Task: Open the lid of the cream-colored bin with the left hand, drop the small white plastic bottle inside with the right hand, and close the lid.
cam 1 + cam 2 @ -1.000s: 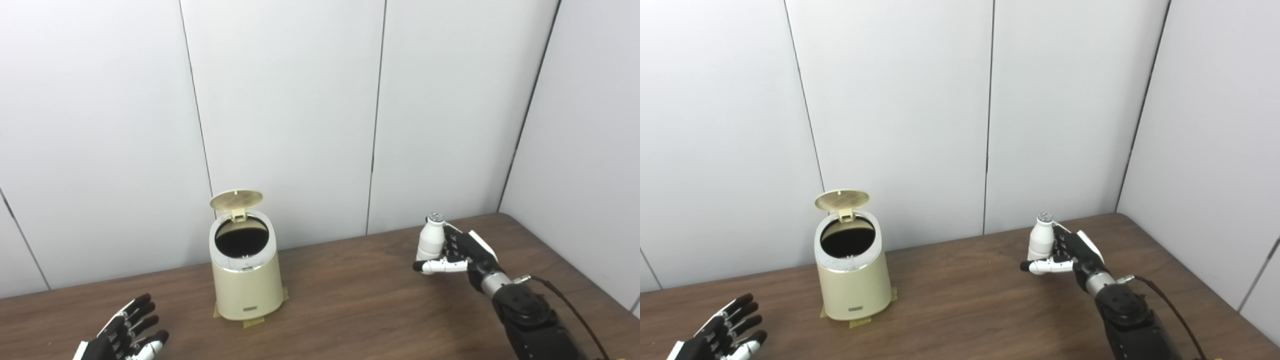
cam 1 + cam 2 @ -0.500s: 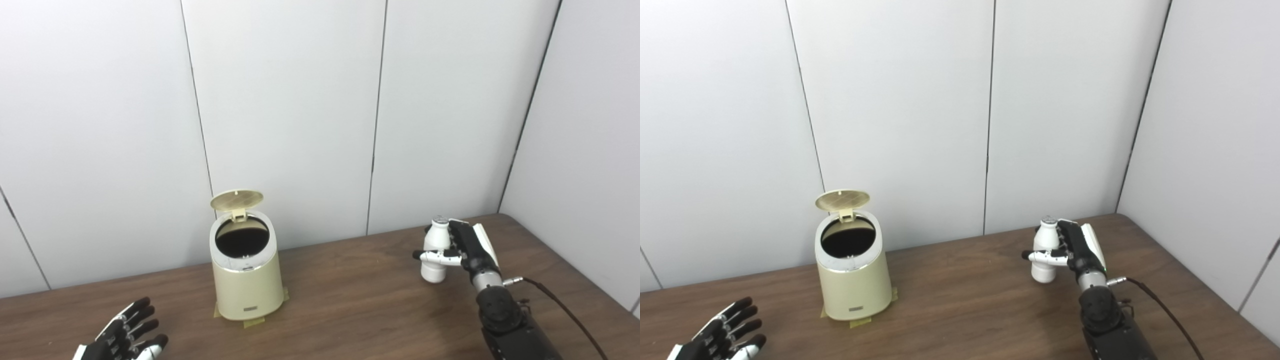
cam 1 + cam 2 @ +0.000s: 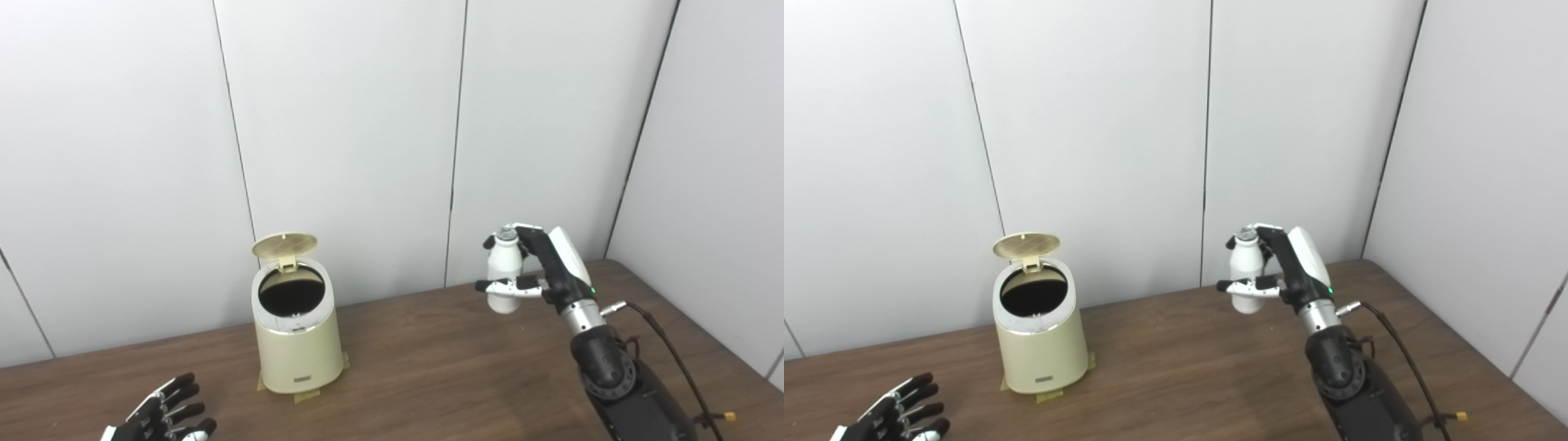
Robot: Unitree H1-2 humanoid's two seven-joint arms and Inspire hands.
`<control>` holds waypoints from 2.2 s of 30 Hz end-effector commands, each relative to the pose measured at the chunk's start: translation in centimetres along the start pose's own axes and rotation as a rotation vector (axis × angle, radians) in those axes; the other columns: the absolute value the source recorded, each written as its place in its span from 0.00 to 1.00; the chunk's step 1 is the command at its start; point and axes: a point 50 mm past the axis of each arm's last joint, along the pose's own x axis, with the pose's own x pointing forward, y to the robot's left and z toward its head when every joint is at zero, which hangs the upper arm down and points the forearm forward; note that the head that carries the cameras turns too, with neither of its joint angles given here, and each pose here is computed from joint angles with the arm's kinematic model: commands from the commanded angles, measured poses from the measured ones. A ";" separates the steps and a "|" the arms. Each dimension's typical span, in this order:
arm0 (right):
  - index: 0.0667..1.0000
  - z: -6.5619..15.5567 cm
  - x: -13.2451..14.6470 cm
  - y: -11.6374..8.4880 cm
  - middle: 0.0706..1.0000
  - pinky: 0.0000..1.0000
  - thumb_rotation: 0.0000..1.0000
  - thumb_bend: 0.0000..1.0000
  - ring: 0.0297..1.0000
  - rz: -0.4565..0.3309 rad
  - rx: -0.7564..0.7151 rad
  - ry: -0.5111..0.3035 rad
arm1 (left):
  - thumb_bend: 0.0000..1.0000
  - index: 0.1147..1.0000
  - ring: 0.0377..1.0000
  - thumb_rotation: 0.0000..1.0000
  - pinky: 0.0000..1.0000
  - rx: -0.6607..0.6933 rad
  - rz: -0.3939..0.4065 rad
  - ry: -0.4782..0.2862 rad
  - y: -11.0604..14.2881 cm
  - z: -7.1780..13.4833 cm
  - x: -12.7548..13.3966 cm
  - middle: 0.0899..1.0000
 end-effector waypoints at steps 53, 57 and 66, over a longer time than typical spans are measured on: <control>0.51 17.5 12.3 16.1 0.45 0.31 0.00 0.49 0.37 0.214 0.314 -0.382 | 0.69 0.77 0.72 0.11 0.66 0.008 0.002 -0.132 -6.5 2.3 2.3 0.77; 0.52 17.3 12.5 15.9 0.45 0.32 0.00 0.49 0.36 0.195 0.284 -0.403 | 0.70 0.77 0.72 0.13 0.67 0.012 0.001 -0.133 -6.6 2.3 2.3 0.78; 0.53 16.7 12.4 15.7 0.45 0.33 0.00 0.49 0.36 0.176 0.226 -0.426 | 0.70 0.76 0.72 0.12 0.69 0.021 0.005 -0.134 -6.7 2.4 2.0 0.76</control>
